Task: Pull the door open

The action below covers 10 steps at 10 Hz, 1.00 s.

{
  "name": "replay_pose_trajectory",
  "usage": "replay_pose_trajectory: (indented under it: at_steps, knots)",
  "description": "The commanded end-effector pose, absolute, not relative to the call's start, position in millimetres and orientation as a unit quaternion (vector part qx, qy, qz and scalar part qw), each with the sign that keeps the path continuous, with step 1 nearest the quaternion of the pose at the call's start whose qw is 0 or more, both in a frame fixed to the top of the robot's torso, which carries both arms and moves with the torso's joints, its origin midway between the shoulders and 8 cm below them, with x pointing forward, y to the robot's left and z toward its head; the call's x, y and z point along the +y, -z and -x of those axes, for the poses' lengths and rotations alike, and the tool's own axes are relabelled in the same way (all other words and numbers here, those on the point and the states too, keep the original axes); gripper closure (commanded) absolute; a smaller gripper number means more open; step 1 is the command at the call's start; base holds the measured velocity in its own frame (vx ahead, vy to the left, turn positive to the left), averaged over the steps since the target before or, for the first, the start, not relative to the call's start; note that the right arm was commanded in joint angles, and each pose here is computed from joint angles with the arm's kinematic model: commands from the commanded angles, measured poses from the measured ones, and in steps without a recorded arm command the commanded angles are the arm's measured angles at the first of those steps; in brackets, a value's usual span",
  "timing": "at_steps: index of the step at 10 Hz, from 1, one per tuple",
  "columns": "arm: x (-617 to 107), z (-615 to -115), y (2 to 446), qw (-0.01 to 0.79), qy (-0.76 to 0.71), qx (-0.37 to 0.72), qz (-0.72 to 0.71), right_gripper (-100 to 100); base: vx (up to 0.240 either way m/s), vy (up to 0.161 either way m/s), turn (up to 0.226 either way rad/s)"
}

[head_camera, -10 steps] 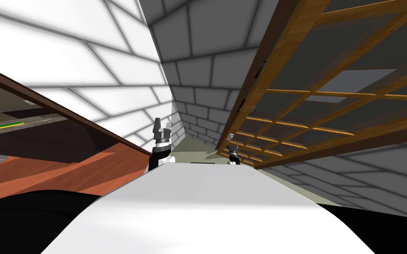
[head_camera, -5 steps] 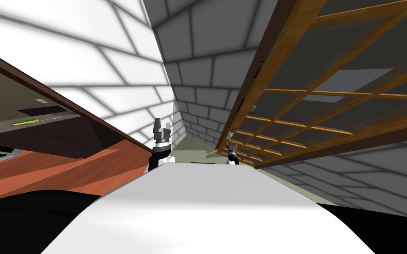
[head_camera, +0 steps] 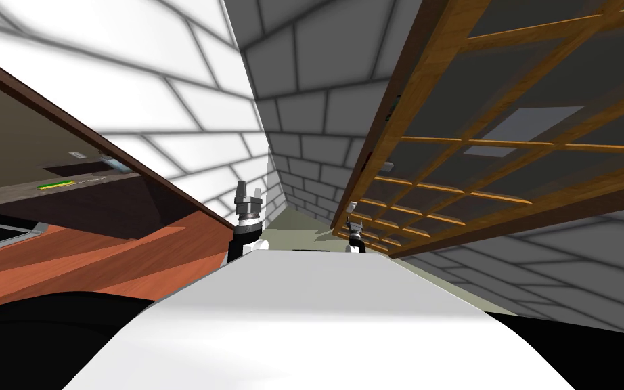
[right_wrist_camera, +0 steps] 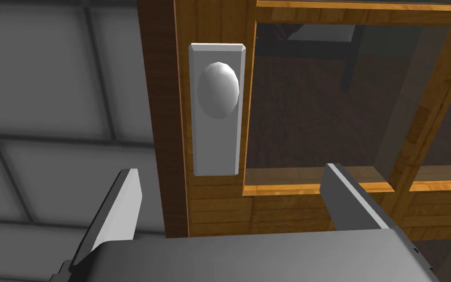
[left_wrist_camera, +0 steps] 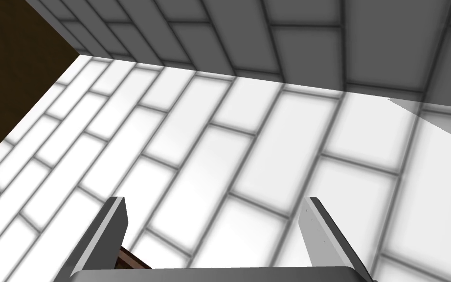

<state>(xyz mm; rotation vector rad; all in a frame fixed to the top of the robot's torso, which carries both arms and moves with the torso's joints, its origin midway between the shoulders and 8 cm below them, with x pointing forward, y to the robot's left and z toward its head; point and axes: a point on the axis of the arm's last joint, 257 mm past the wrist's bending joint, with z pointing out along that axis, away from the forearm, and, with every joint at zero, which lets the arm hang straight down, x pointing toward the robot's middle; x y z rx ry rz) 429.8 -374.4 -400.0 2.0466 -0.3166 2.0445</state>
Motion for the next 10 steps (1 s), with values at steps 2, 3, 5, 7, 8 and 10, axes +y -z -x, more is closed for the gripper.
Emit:
replay_pose_trajectory:
  at_steps: [2,3,5,7,8,10]
  knots:
    - [-390.0,-422.4,401.0,0.121,-0.697,-0.114,-0.698,-100,0.147,-0.015,0.074]
    - [-399.7,-417.6,401.4,0.124,-0.696,-0.117,-0.697,-100,0.172,-0.007,0.086]
    - [-421.4,-406.8,401.6,0.131,-0.695,-0.125,-0.696,-100,0.203,-0.012,0.098]
    - [-441.2,-396.5,400.9,0.138,-0.695,-0.131,-0.694,-100,0.220,-0.014,0.103]
    - [-451.3,-391.2,400.3,0.141,-0.694,-0.134,-0.693,-100,0.201,-0.031,0.081]
    - [-446.4,-396.3,401.7,0.140,-0.694,-0.131,-0.694,100,0.040,-0.009,-0.004]
